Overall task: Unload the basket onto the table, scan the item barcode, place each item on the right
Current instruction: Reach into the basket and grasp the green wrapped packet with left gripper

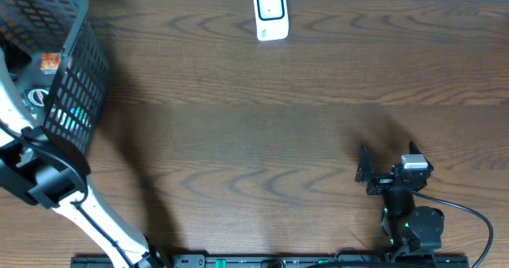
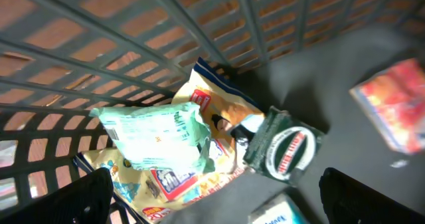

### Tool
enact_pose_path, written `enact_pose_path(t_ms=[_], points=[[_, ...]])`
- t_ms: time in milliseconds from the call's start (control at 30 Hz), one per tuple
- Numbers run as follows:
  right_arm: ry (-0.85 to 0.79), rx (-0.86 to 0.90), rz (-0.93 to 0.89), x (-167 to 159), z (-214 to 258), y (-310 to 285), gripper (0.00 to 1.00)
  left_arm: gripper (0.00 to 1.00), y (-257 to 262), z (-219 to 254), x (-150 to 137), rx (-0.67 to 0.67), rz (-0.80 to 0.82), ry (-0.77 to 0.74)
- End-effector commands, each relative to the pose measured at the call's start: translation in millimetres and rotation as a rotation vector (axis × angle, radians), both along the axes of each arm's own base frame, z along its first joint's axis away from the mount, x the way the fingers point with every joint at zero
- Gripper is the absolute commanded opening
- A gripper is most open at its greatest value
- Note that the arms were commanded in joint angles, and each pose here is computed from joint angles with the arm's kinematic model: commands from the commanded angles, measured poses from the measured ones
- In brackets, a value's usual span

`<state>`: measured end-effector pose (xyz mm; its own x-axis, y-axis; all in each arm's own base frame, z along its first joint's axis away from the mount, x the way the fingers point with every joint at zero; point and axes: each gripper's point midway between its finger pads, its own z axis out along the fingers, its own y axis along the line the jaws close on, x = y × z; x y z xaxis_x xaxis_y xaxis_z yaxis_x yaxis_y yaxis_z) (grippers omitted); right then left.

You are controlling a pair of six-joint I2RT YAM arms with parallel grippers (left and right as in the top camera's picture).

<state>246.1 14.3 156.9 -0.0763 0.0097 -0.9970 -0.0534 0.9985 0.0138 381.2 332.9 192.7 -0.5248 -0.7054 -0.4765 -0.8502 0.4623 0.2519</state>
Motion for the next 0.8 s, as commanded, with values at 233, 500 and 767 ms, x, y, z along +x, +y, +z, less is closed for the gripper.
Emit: enact_pose_path(t_ms=[233, 500, 767], points=[[0.0, 0.003, -0.004, -0.2, -0.4, -1.2, 0.99, 0.98, 18.4, -39.2, -21.5, 0.045, 0.041, 0.211], [0.0, 0.003, -0.004, -0.2, -0.4, -1.1, 0.99, 0.98, 17.7, -53.3, -23.2, 0.032, 0.04, 0.231], [0.0, 0.003, -0.004, -0.2, -0.4, -1.1, 0.99, 0.98, 18.9, -75.4, -30.1, 0.015, 0.048, 0.258]])
